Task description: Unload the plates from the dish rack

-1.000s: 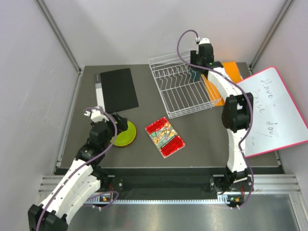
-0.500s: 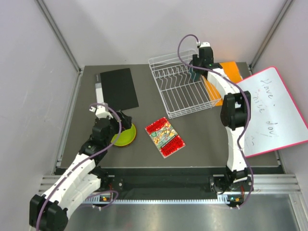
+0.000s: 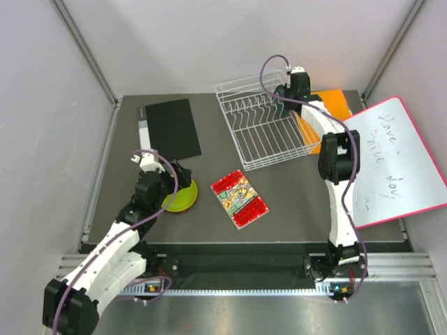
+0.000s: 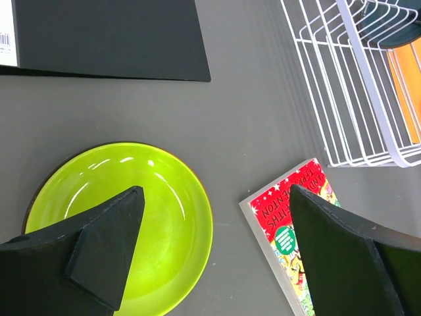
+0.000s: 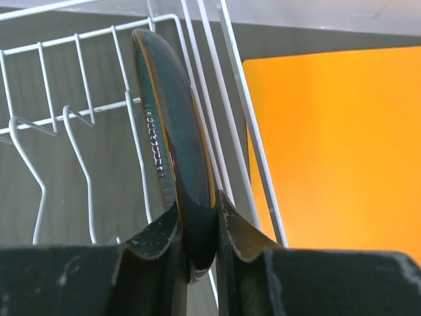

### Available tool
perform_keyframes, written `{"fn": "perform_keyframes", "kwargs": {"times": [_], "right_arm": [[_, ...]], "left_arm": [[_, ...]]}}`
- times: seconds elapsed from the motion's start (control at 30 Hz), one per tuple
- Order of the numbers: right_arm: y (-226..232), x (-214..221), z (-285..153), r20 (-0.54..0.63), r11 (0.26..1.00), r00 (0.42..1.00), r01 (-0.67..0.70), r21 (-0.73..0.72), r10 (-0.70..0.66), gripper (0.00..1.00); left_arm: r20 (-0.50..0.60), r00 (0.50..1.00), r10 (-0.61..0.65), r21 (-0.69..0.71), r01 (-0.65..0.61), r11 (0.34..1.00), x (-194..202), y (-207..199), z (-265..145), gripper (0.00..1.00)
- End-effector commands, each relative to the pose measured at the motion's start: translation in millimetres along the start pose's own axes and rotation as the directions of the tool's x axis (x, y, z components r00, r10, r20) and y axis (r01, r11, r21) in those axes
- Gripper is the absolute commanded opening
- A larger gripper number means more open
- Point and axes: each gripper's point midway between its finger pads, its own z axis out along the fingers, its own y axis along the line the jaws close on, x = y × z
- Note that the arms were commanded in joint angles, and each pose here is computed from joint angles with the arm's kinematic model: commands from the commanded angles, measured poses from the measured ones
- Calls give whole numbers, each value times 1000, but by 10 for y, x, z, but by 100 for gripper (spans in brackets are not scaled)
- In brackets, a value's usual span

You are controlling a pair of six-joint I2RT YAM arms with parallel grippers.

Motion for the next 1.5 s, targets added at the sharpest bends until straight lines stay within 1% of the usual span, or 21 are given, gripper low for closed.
{"fn": "perform_keyframes", "kwargs": {"times": [0.0, 0.1, 0.13, 0.2, 0.23, 0.27, 0.43, 0.57, 0.9, 0.97, 1.0, 1.07, 1.13, 1.17, 1.2, 1.27, 1.3, 1.33, 1.37, 1.4, 1.47], "right_arm": [[-13, -379, -73, 124, 1000, 992, -8, 5, 7, 0], [-29, -535, -239, 186, 998, 982, 5, 67, -17, 0], [22, -682, -384, 226, 996, 973, 28, 84, -46, 0], [-73, -706, -508, 248, 983, 966, 36, 179, -80, 0], [-31, -914, -680, 315, 980, 945, 20, 196, -82, 0], [-80, -976, -771, 335, 970, 936, 21, 243, -104, 0], [-101, -1295, -1199, 429, 952, 895, -18, 305, -120, 0], [-156, -1401, -1356, 447, 941, 883, -19, 337, -142, 0], [-49, -1188, -1144, 397, 957, 910, -2, 291, -119, 0], [-55, -1133, -1142, 394, 957, 913, -12, 290, -108, 0], [-70, -1220, -1255, 422, 959, 901, -33, 283, -94, 0], [-55, -1208, -1360, 432, 965, 899, -47, 259, -72, 0], [-53, -1350, -1670, 472, 974, 881, -76, 211, -33, 0], [-42, -1270, -1717, 461, 978, 887, -71, 195, -27, 0], [-45, -1393, -1997, 499, 983, 867, -87, 160, -5, 0], [113, -1240, -2127, 464, 997, 885, -67, 50, 37, 0], [128, -1281, -2379, 476, 997, 877, -73, 4, 62, 0], [257, -1078, -2390, 428, 995, 899, -62, -76, 89, 0], [286, -1116, -2659, 451, 990, 885, -67, -126, 117, 0], [364, -1047, -2748, 441, 983, 888, -61, -175, 133, 0], [560, -733, -2835, 365, 952, 913, -71, -298, 182, 0]], "left_arm": [[55, 998, 4, 15, -4, 1000, -113, -33, 22, 95], [51, 999, 2, 7, -3, 1000, -94, -13, 28, 95], [53, 999, 0, 7, 0, 1000, -100, -12, 27, 95], [52, 999, -1, 4, 1, 1000, -98, -8, 28, 95], [48, 999, -1, 1, 1, 1000, -87, -4, 29, 95], [47, 999, 0, -1, 0, 1000, -90, 2, 24, 95], [61, 998, 3, -5, -3, 1000, -133, 7, -15, 95], [52, 999, 6, -11, -5, 1000, -119, 21, -43, 96], [69, 998, 6, -15, -5, 1000, -171, 26, -98, 96], [71, 997, 11, -14, -10, 1000, -188, 21, -101, 96], [67, 998, 13, -9, -13, 1000, -181, 10, -99, 96], [65, 998, 18, -4, -17, 1000, -191, -8, -97, 96], [63, 998, 17, 13, -18, 1000, -214, -55, -89, 96], [61, 998, 18, 22, -20, 1000, -217, -79, -88, 96], [55, 998, 18, 37, -20, 999, -220, -115, -85, 96], [59, 998, 14, 68, -18, 997, -267, -198, -78, 97], [60, 998, 13, 92, -19, 996, -298, -260, -83, 99], [41, 999, 17, 132, -22, 991, -276, -341, -92, 99], [48, 999, 14, 169, -22, 985, -315, -429, -82, 99], [41, 999, 5, 197, -13, 980, -335, -498, -89, 99], [-3, 1000, 3, 273, -2, 962, -269, -649, -92, 99]]}}
